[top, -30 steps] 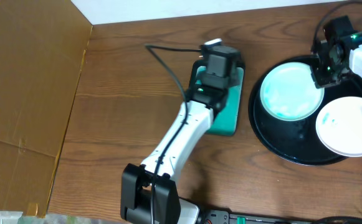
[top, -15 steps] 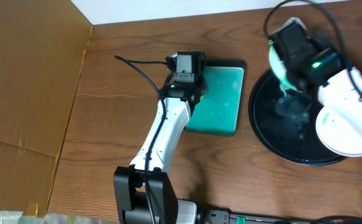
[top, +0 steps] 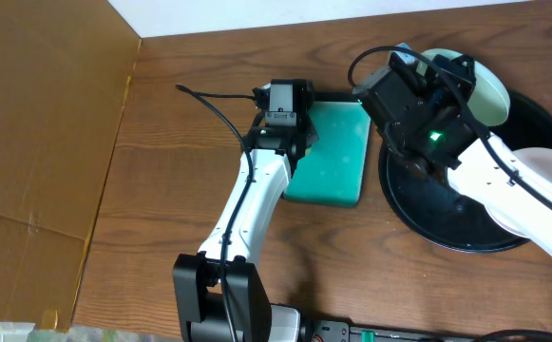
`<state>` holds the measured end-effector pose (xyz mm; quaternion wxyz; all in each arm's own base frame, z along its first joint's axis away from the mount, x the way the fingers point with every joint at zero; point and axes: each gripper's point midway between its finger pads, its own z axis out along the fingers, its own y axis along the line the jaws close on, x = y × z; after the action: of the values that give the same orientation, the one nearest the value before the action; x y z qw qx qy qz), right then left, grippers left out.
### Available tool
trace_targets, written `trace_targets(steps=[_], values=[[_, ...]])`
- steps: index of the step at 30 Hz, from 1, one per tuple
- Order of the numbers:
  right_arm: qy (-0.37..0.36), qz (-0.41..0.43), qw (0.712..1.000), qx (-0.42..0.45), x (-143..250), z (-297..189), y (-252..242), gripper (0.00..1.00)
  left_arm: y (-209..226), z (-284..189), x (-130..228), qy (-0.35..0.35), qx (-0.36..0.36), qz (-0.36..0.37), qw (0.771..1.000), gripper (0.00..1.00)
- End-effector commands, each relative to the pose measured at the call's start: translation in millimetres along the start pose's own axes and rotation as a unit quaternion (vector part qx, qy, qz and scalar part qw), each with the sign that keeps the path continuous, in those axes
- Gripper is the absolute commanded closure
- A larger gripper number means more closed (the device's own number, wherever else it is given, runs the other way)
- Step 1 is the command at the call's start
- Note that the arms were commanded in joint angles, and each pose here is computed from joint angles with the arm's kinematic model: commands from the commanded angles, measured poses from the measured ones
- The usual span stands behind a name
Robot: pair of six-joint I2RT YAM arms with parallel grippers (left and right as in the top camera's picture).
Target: Clean dirty plates on tray and stack at the side
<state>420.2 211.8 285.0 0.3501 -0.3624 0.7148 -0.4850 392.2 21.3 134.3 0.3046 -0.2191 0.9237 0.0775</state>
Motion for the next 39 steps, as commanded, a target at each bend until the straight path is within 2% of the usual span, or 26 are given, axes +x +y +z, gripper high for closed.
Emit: trace_targets(steps=[1, 7, 11, 15, 17, 19, 24, 27, 31, 33, 37, 38, 39], values=[[0.0, 0.035, 0.999, -0.003, 4, 3, -8, 0.99, 5, -3, -2, -0.008, -0.007, 0.003, 1.0, 0.93], [-0.015, 0.073, 0.99, -0.116, 11, 33, 21, 0.99, 5, -3, -2, -0.007, -0.007, 0.004, 1.0, 0.93], [-0.011, 0.16, 0.963, -0.217, 24, 61, 39, 0.99, 5, -3, -2, -0.007, -0.007, 0.004, 1.0, 0.93], [-0.011, 0.27, 0.897, -0.35, 39, 86, 56, 0.99, 5, -3, -2, -0.007, -0.007, 0.004, 1.0, 0.93], [-0.032, 0.325, 0.834, -0.445, 46, 92, 59, 0.99, 5, -3, -2, -0.007, -0.007, 0.004, 1.0, 0.93], [-0.046, 0.371, 0.782, -0.499, 57, 97, 52, 0.99, 5, -3, -2, -0.006, -0.007, 0.004, 1.0, 0.93], [-0.07, 0.469, 0.681, -0.558, 101, 120, 20, 0.99, 3, -4, -3, -0.008, -0.003, 0.003, 1.0, 0.93], [-0.077, 0.496, 0.658, -0.562, 119, 128, 7, 0.99, 1, -4, -2, -0.006, 0.003, 0.003, 1.0, 0.93], [-0.075, 0.504, 0.654, -0.559, 127, 132, 4, 0.99, 1, -4, -2, -0.006, 0.003, 0.003, 1.0, 0.93], [-0.077, 0.484, 0.677, -0.549, 126, 134, 8, 0.99, 1, -3, -2, -0.006, 0.003, 0.002, 1.0, 0.92], [0.012, 0.421, 0.791, -0.444, 141, 158, 24, 0.99, 1, -3, -2, -0.006, 0.003, 0.002, 1.0, 0.93], [0.041, 0.387, 0.829, -0.401, 144, 162, 26, 0.99, 1, -3, -2, -0.006, 0.003, 0.002, 1.0, 0.93], [0.058, 0.361, 0.854, -0.371, 144, 162, 27, 0.99, 1, -3, -2, -0.006, 0.003, 0.003, 1.0, 0.93]])
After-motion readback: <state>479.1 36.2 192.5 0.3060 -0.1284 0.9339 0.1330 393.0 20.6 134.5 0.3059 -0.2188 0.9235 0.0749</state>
